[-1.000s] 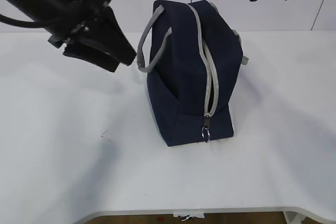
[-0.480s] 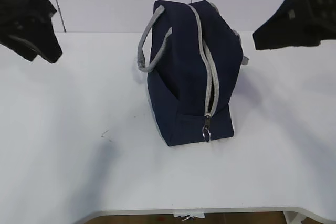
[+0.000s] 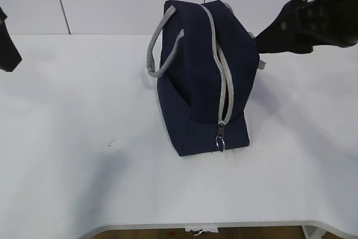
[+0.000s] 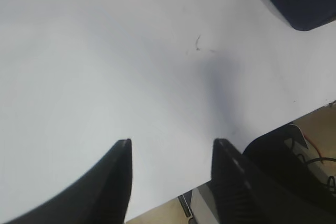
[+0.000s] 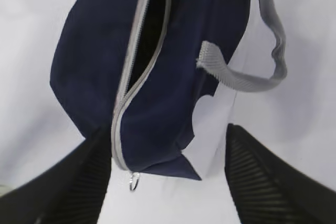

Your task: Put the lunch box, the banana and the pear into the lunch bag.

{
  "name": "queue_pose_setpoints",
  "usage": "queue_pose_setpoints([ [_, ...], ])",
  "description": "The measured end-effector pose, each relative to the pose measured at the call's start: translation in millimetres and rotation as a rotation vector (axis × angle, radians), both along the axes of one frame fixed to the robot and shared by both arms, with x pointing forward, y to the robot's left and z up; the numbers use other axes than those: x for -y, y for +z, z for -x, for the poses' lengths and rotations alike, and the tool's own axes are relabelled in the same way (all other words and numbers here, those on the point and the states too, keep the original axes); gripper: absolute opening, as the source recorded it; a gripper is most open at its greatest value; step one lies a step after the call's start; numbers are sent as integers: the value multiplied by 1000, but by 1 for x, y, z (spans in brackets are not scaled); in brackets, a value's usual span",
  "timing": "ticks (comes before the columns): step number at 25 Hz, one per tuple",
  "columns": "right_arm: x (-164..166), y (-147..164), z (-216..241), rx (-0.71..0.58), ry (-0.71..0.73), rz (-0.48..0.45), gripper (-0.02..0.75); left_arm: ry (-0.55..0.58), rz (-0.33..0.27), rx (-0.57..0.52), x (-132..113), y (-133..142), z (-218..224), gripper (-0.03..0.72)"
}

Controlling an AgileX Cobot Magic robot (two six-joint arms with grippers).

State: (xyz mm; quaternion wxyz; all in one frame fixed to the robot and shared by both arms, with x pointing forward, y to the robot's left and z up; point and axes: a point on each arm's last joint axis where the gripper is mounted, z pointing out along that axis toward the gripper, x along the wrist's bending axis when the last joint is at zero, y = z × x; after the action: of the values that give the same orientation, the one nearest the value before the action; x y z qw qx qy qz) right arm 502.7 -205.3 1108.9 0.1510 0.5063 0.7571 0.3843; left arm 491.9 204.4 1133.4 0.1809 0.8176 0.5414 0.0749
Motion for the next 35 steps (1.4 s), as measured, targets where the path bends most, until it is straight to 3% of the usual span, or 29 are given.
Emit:
queue_pose_setpoints([
  [8, -26, 2, 15, 77, 152, 77, 521, -2, 33, -5, 2, 2, 2, 372],
  [17, -56, -45, 45, 28, 199, 110, 521, -2, 34, -5, 2, 2, 2, 372],
  [21, -54, -80, 54, 78, 161, 89, 509, -2, 34, -5, 2, 2, 2, 372],
  [28, -27, -135, 75, 339, 82, 71, 452, -2, 35, -6, 2, 2, 2, 372],
  [35, -22, -157, 78, 349, 42, 56, 445, -2, 35, -6, 2, 2, 2, 370],
])
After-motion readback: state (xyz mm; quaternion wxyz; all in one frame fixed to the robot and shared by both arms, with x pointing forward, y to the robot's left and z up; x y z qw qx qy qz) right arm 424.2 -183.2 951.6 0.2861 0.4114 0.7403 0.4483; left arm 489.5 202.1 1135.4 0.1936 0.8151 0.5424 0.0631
